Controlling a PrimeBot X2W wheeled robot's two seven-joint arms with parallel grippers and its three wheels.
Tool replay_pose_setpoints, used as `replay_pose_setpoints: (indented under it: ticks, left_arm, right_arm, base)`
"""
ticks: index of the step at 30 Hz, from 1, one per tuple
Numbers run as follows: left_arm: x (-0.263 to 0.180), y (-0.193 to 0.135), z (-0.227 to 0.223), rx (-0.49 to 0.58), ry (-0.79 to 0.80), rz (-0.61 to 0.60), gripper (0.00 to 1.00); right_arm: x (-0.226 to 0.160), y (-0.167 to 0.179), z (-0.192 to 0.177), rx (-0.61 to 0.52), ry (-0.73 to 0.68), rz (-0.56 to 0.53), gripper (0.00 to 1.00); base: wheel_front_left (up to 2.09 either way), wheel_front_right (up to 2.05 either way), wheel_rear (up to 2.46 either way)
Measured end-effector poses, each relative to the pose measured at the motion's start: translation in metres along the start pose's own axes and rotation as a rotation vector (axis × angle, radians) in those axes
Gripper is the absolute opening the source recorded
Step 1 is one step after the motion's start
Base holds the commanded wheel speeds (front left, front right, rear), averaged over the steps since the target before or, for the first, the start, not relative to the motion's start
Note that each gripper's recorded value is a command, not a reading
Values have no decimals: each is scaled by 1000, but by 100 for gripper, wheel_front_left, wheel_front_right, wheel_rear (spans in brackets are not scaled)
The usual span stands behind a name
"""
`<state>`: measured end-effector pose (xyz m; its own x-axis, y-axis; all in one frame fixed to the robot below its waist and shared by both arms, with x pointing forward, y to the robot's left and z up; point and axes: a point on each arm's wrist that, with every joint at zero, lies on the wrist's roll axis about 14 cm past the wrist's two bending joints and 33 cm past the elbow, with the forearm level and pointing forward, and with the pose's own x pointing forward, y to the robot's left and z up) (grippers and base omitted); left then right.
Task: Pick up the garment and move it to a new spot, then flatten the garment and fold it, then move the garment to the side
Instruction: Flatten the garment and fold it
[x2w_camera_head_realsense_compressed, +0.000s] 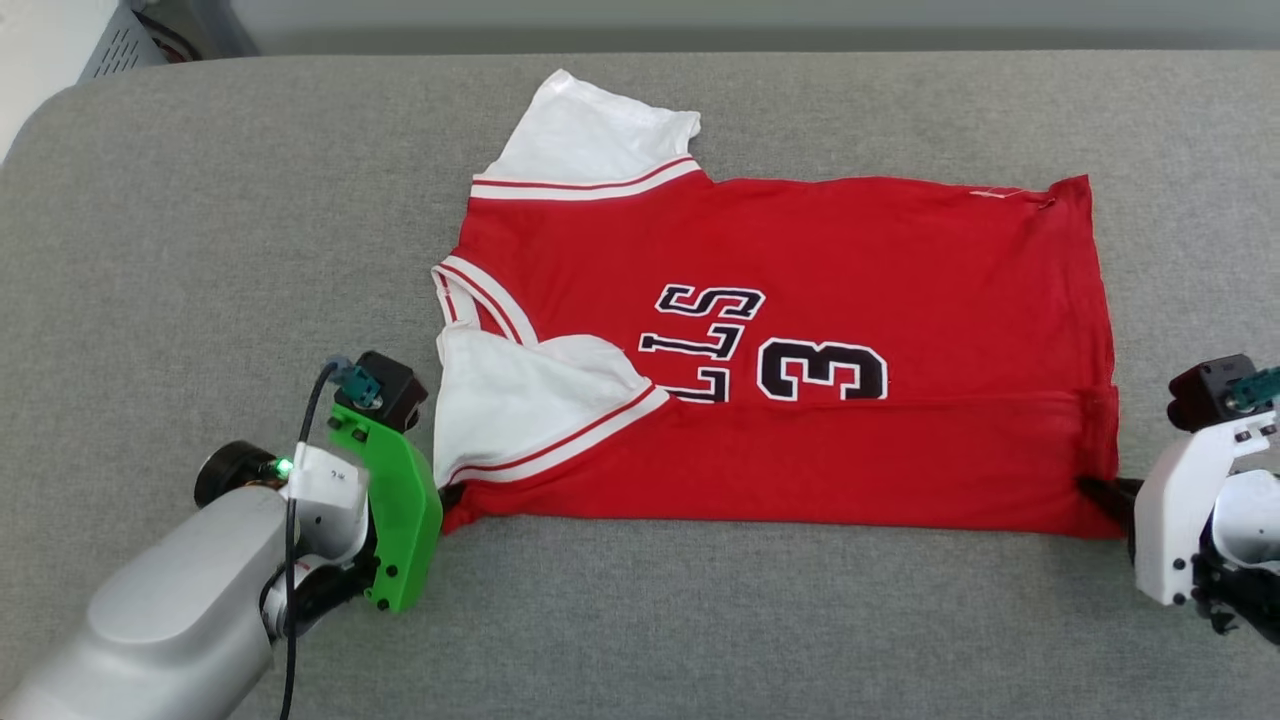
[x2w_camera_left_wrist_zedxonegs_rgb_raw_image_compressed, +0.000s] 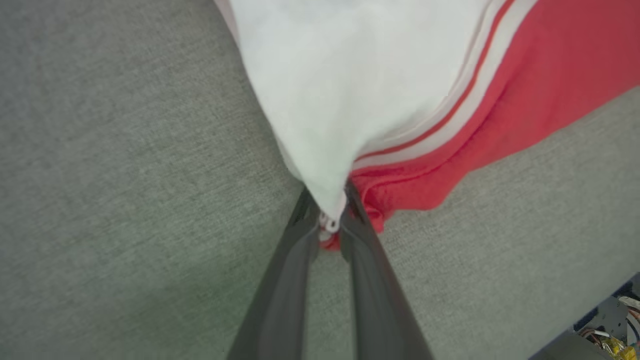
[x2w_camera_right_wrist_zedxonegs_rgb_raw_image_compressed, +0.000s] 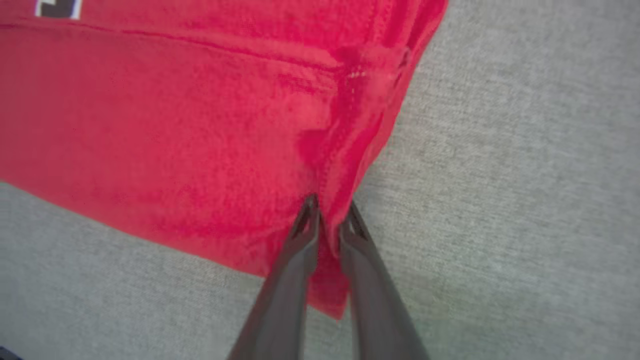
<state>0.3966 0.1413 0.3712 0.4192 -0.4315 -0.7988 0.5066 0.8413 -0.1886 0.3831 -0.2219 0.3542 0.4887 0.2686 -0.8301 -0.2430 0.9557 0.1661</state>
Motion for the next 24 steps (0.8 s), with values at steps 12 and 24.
replay_pose_setpoints:
  ticks: [12,24]
  left_arm:
    - [-36,-12,-12,-24,-73,15,0]
    - [-48,-29,-28,-40,-56,0,0]
  right_arm:
    - [-51,7,13,-30,-195,19,0]
    - [-72,4,0,12,-188,24,0]
  base:
    - [0,0,0]
    - [0,0,0]
